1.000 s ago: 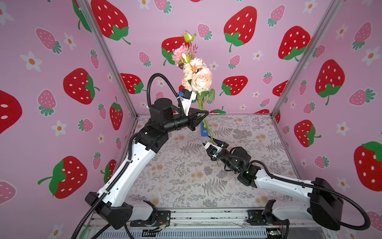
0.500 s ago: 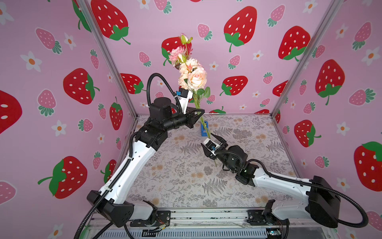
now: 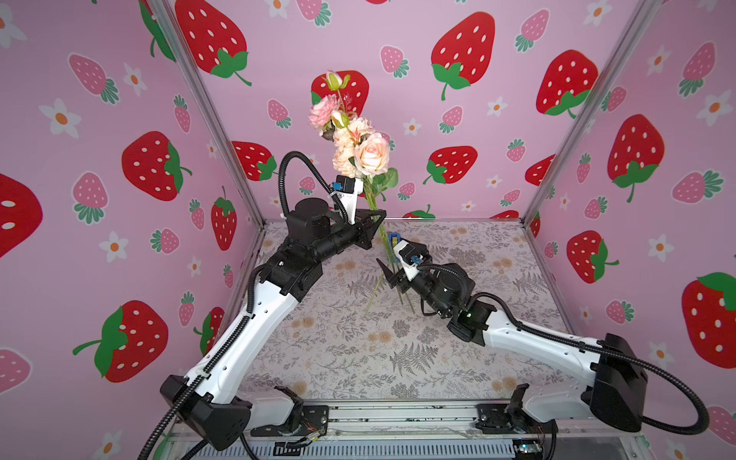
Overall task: Wrap bouquets with tape
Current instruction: Wrap the tape around the bouquet.
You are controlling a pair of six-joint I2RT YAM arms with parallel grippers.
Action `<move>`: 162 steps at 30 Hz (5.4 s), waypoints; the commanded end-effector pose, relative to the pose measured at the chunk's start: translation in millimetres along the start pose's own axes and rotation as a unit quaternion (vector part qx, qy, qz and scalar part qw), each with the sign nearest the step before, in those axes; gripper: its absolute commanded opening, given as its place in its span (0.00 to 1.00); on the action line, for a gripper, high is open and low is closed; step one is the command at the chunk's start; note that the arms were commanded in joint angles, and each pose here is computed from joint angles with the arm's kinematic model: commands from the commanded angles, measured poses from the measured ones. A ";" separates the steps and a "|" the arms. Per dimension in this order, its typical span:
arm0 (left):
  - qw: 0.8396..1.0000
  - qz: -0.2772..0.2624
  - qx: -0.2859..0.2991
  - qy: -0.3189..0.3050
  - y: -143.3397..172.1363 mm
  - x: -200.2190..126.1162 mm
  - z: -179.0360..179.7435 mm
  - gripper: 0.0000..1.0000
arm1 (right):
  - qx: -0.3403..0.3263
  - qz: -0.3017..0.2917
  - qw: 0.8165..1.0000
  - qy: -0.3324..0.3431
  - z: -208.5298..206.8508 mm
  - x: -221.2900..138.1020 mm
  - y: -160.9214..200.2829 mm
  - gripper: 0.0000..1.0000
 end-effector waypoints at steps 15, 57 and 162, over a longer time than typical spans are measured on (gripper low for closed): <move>0.998 -0.031 0.041 -0.047 -25.3 -8.5 -3.1 0.00 | -0.035 0.095 0.994 0.027 3.1 22.4 34.1 0.15; 0.996 -0.070 -0.046 -0.032 21.5 -12.4 17.3 0.55 | 0.144 0.006 0.989 -0.026 -2.7 13.0 7.6 0.00; 0.994 -0.085 -0.059 0.021 -9.3 8.1 19.4 0.00 | -0.019 0.097 0.987 -0.131 66.1 -21.6 92.9 0.00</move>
Point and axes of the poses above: each gripper's point midway between its finger pads, its own x axis out along the fingers, its own z axis along the line the jaws close on, y = z × x, the point moved 4 cm from there along -x, back along the fingers, and after that the axes turned 4 degrees about -x, right-handed, at the moved point
